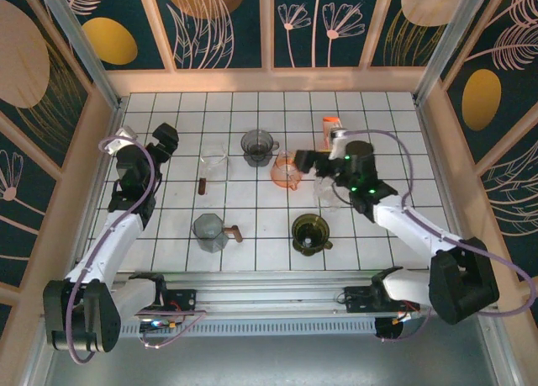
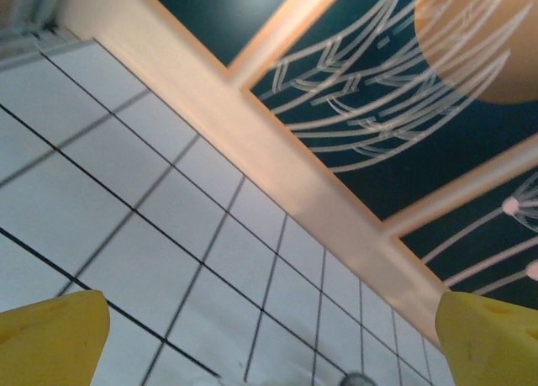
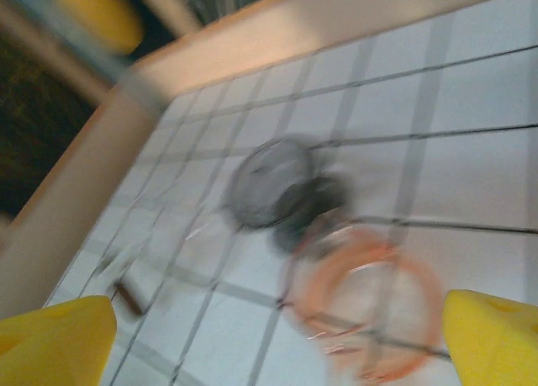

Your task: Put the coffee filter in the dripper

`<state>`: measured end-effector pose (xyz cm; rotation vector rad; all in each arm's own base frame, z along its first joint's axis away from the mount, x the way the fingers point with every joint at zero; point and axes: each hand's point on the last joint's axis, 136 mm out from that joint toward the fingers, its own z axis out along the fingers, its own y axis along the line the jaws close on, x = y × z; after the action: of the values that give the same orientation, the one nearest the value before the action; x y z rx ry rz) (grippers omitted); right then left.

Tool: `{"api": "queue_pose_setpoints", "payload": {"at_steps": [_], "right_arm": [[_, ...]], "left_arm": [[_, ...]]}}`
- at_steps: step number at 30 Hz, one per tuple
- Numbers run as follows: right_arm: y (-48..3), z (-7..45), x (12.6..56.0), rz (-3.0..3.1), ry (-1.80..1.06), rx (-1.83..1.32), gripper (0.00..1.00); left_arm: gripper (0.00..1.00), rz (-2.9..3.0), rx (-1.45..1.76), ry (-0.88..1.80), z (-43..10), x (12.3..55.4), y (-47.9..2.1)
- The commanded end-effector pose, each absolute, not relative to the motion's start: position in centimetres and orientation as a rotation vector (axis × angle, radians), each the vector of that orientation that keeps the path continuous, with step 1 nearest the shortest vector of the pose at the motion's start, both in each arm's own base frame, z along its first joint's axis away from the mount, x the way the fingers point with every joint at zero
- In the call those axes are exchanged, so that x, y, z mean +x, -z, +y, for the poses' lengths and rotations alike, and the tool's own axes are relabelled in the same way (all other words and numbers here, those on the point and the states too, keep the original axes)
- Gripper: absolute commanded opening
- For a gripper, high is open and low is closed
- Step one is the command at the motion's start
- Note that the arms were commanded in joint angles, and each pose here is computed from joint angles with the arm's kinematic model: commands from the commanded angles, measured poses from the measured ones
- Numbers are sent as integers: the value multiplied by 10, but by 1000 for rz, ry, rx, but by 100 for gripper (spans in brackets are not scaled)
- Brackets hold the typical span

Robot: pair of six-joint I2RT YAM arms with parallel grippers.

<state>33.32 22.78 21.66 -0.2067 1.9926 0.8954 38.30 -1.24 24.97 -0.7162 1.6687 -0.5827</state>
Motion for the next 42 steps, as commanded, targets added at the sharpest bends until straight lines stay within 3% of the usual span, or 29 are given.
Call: {"api": "queue_pose_setpoints", "payload": {"at_steps": [1,5,11,20,28,42], "right_arm": [[-198,290,288,2030,-965,-605,97],[-177,348,241,2024,-1092,-906,89],[-159,396,214,2027,-1056,-1195,79],[-150,430,194,2011,-1048,-1359,81],[-137,420,173,1998,-1035,-1514,77],[-104,428,150,1986,-1005,-1651,63]], "left_arm": [[99,1726,-696,709,-31,376,-241],[99,1772,-672,756,-41,374,-231],[99,1811,-657,785,-47,371,-224],[99,1861,-662,789,-51,370,-213],[99,1885,-666,749,-47,370,-214],[99,1890,-666,744,-47,376,-218]]}}
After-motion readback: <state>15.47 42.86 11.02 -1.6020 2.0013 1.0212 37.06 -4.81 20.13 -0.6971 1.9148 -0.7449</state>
